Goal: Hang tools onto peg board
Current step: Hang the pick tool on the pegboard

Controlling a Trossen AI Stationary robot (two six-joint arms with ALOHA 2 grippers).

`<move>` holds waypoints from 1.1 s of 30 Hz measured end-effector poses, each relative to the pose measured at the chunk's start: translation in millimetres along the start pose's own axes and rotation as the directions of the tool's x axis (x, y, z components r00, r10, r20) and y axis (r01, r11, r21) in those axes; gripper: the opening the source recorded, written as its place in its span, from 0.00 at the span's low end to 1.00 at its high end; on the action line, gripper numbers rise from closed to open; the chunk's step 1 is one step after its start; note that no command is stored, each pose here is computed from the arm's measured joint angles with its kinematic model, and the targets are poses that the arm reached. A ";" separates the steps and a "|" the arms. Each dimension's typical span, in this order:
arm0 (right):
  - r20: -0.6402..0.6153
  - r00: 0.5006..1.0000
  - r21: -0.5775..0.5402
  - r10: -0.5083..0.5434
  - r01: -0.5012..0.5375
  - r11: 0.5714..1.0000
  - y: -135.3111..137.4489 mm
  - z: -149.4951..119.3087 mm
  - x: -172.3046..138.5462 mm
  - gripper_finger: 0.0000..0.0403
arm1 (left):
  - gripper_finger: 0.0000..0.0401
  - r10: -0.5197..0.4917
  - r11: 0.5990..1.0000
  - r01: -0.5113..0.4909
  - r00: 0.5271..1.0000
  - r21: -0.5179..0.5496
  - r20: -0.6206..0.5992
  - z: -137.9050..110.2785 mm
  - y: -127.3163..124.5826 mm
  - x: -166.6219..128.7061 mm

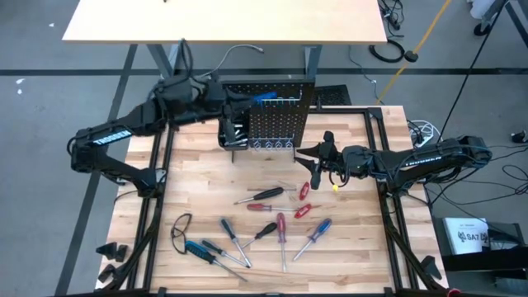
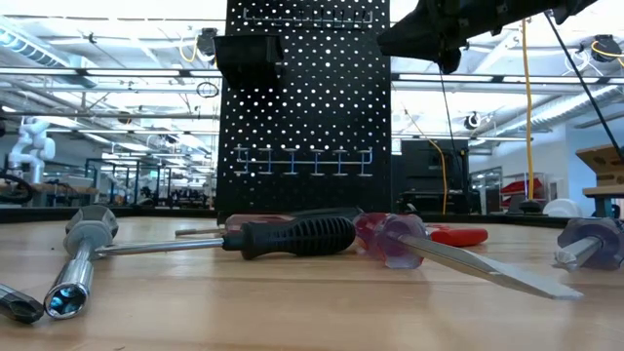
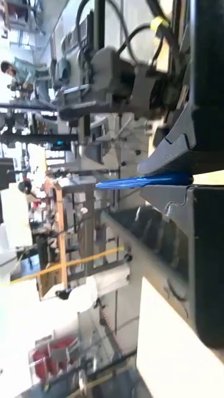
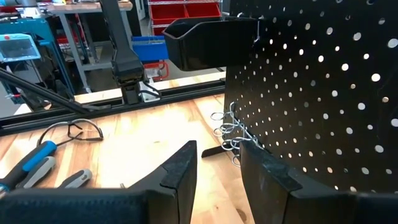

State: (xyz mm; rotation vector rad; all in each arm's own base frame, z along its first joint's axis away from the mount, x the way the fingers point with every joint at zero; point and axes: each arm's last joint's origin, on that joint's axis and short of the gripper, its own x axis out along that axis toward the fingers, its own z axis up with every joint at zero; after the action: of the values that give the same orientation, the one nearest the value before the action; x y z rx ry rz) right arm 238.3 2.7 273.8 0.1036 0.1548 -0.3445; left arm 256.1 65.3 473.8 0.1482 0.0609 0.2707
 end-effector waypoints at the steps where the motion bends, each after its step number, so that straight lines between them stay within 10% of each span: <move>1: 0.000 1.000 0.001 0.000 0.000 1.000 0.0 0.0 0.0 0.28 | 0.02 -0.002 1.000 0.002 1.000 0.009 0.007 5.1 3.2 -1.0; 33: -0.024 1.000 0.007 -0.017 0.017 1.000 -3.4 -2.2 1.0 0.28 | 0.02 -0.169 0.975 0.140 0.971 -0.175 -0.167 -13.2 64.1 48.7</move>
State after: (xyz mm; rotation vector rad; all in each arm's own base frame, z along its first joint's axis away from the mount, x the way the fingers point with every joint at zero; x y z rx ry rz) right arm 237.8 -0.5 271.2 0.1134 0.1788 -0.3608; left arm 285.2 141.3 468.7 -0.0439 0.2295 0.1313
